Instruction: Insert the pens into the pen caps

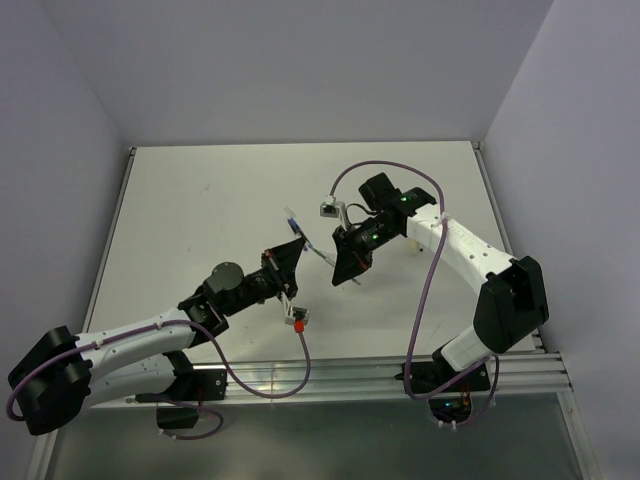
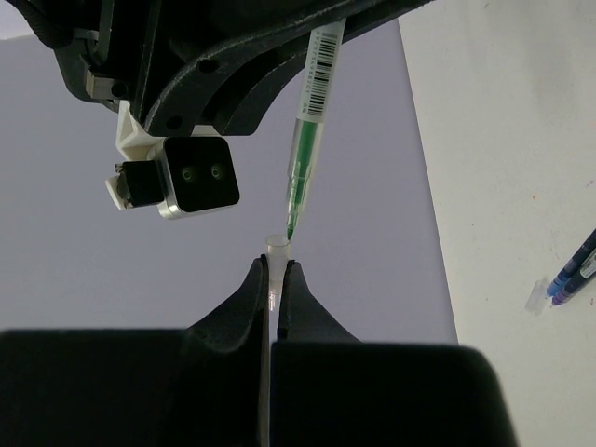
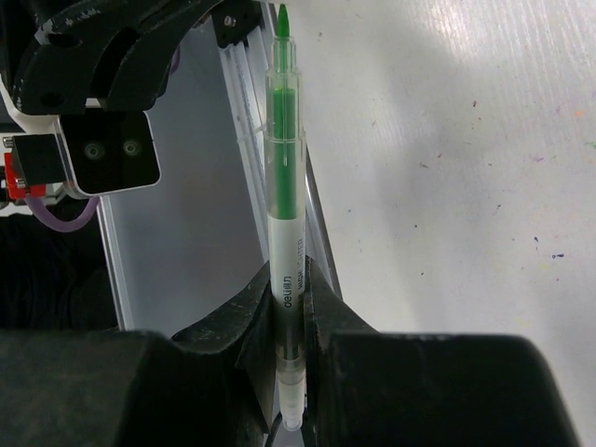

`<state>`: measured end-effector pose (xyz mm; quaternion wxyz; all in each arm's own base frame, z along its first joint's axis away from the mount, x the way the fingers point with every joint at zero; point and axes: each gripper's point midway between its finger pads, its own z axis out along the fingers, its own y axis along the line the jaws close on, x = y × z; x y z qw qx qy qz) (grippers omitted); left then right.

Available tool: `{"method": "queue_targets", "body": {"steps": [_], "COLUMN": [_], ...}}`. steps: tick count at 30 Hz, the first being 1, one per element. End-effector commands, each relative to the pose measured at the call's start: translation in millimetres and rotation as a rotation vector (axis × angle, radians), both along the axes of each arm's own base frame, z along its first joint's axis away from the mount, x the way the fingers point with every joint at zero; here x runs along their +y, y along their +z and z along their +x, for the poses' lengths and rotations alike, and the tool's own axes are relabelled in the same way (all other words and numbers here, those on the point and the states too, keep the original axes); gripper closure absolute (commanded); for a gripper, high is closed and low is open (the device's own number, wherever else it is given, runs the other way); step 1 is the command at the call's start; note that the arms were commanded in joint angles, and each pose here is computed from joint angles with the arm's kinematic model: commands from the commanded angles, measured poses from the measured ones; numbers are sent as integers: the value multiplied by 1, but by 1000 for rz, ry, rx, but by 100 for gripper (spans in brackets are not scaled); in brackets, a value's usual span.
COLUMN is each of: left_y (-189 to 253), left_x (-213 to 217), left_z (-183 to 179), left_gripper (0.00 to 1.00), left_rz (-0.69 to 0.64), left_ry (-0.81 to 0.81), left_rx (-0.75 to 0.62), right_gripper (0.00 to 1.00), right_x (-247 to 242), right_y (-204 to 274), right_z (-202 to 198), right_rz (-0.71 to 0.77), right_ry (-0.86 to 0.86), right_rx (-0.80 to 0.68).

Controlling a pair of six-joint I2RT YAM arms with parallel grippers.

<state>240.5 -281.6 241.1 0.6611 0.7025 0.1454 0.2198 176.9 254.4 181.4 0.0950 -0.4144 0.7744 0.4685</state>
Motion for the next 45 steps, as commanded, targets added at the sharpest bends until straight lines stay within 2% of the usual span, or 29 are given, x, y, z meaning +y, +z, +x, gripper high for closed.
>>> {"method": "queue_targets", "body": {"steps": [1,23,35,45], "left_y": [7,1,-10,-15], "left_x": [-7,-24,-48,-59], "left_z": [-5,-15,-49,-69], "left_gripper": [100,100,100,100], "left_rz": [3,44,45,41], "left_ry": [-35,-77,-205,-275], "left_rx": [-28,3,27,36], "right_gripper": [100,100,100,100], "right_x": [4,15,31,49], "right_y": [18,26,54,44], "right_z": [6,18,39,28], "right_rz": [39,66,122,89], "right_ry": [5,13,17,85], "right_rx": [-35,-34,-105,-125]}}
